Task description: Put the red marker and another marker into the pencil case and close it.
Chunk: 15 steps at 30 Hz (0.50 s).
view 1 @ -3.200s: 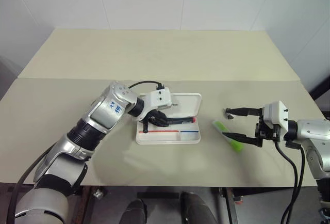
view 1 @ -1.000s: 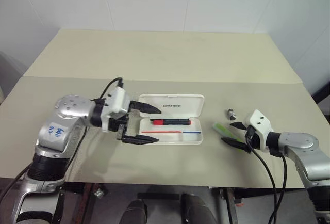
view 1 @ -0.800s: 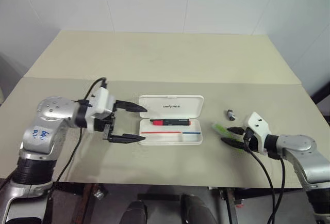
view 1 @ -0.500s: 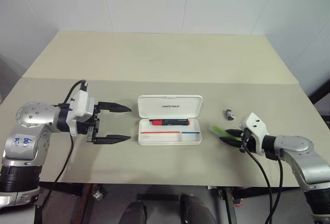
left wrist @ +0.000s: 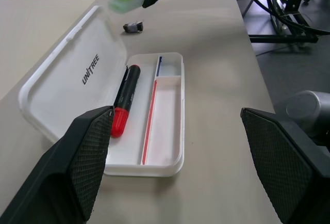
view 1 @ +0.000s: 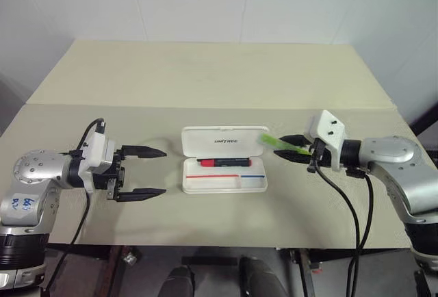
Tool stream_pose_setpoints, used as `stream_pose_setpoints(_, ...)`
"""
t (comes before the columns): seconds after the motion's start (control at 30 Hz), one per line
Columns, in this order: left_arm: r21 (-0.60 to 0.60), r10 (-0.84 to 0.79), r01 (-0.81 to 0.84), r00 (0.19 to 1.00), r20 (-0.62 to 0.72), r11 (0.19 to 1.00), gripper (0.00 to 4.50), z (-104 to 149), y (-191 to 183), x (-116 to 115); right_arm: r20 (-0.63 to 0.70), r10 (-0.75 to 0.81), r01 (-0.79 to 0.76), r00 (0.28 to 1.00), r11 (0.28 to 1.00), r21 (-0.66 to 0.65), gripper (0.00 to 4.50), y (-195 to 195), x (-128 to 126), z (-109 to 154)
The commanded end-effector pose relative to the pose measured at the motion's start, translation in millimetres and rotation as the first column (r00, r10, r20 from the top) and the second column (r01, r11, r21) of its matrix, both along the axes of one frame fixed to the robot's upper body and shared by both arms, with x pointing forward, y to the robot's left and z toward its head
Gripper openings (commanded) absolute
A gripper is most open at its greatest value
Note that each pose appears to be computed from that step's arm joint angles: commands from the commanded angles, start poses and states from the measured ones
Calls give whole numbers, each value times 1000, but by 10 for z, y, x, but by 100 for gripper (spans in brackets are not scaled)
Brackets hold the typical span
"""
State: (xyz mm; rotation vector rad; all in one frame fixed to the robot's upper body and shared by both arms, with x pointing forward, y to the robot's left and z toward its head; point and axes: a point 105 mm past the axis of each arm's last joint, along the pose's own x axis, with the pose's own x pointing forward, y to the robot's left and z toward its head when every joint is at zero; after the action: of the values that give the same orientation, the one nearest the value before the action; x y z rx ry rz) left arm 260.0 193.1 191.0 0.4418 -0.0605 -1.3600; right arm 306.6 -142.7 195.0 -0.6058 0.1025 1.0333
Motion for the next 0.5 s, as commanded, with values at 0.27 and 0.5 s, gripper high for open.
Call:
stream_pose_setpoints(0.27, -65, 69, -67, 997, 42, 996, 417, 16, 261, -88, -1, 255, -255, 967, 966, -41, 186, 716, -321, 5)
stream_pose_setpoints(0.5, -106, 67, -62, 997, 41, 992, 417, 51, 246, -143, 21, 306, -302, 952, 946, -118, 186, 1150, -264, -142)
